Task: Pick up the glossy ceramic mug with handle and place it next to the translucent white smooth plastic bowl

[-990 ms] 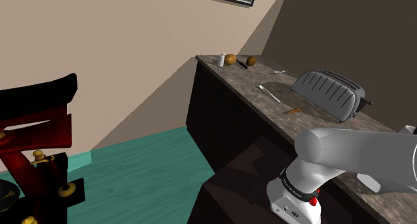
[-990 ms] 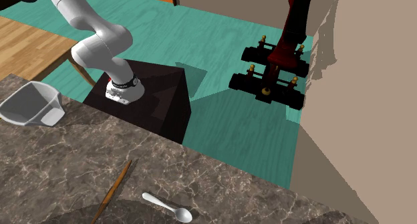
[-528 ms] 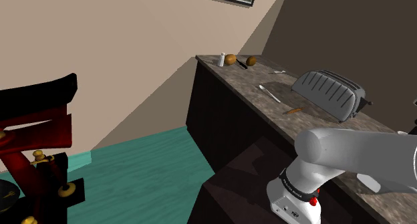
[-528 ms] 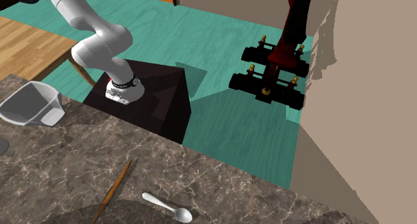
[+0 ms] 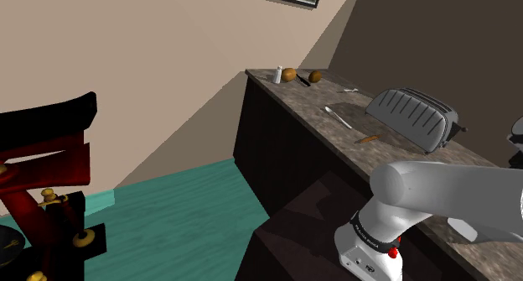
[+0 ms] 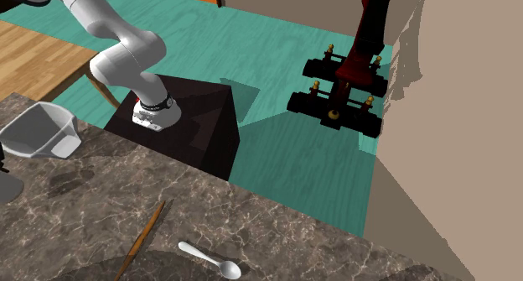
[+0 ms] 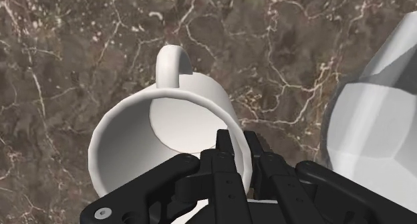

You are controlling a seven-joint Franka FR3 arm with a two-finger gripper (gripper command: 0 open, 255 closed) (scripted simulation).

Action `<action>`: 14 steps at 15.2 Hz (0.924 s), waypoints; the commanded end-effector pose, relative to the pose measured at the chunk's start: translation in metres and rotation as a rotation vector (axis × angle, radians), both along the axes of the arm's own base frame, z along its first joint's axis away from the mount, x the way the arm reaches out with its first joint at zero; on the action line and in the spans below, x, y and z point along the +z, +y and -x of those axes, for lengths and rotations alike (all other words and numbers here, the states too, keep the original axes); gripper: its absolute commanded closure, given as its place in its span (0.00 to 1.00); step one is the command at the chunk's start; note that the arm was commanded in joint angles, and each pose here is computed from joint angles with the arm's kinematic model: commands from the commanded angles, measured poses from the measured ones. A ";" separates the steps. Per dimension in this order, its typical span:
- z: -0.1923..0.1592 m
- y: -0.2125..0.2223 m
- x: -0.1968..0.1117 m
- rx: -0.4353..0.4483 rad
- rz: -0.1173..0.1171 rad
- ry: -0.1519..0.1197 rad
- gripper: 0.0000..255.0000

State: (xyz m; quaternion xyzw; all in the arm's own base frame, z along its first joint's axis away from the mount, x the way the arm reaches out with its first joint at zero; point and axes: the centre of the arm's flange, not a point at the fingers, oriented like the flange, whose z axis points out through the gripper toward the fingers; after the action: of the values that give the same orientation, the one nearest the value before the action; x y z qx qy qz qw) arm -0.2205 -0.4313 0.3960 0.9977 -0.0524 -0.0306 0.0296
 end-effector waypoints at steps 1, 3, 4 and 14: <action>0.000 0.001 -0.012 0.000 0.001 0.000 1.00; 0.000 0.001 -0.023 0.000 0.001 0.000 1.00; 0.000 0.001 -0.028 0.000 0.001 0.000 1.00; -0.001 0.000 -0.036 0.000 0.001 0.000 0.00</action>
State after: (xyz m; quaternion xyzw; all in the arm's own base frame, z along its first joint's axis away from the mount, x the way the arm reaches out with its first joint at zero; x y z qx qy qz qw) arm -0.2203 -0.4334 0.3658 0.9974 -0.0525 -0.0323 0.0376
